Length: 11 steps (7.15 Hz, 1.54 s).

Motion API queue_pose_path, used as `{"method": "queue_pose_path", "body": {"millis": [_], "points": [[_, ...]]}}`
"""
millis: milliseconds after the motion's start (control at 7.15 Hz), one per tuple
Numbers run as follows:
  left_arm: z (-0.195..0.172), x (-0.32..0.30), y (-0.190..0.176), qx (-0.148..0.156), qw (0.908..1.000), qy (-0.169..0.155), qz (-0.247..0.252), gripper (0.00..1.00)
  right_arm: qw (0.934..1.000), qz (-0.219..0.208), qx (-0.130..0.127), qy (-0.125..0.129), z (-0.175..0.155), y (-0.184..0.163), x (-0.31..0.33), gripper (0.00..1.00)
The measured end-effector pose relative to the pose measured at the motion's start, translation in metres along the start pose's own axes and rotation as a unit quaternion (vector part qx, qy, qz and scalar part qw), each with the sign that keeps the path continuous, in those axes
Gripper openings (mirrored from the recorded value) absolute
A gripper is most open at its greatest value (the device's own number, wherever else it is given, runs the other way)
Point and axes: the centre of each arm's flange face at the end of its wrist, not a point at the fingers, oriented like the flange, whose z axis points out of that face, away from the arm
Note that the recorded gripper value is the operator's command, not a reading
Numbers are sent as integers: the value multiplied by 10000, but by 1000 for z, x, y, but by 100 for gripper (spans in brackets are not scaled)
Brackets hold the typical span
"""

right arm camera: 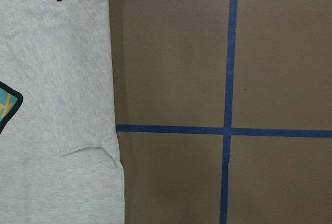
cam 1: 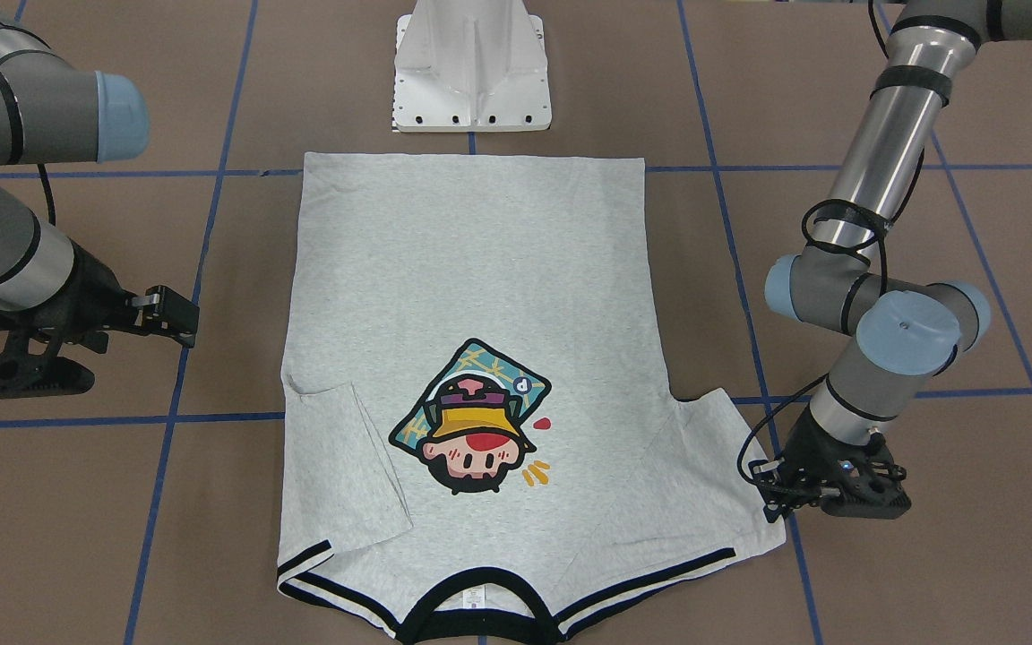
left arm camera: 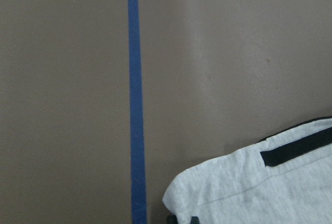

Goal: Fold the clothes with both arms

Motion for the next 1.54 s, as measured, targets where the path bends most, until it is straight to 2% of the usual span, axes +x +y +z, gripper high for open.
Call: {"method": "queue_pose_path", "body": {"millis": [420,840,1259,1539], "points": [[-15,24,-10,101,9995,166,-239,0,10000,1,0,1,0,0,0,100],[-32,99,-22,-29,9956,193,-920,0,10000,-2,6,-6,-1,0,0,100],[-31,174,-5,-242,9903,376,-1313,0,10000,12,1,10,0,0,2,100],[-21,202,1,-233,9888,377,-1424,0,10000,27,-9,35,3,-1,5,100]]}}
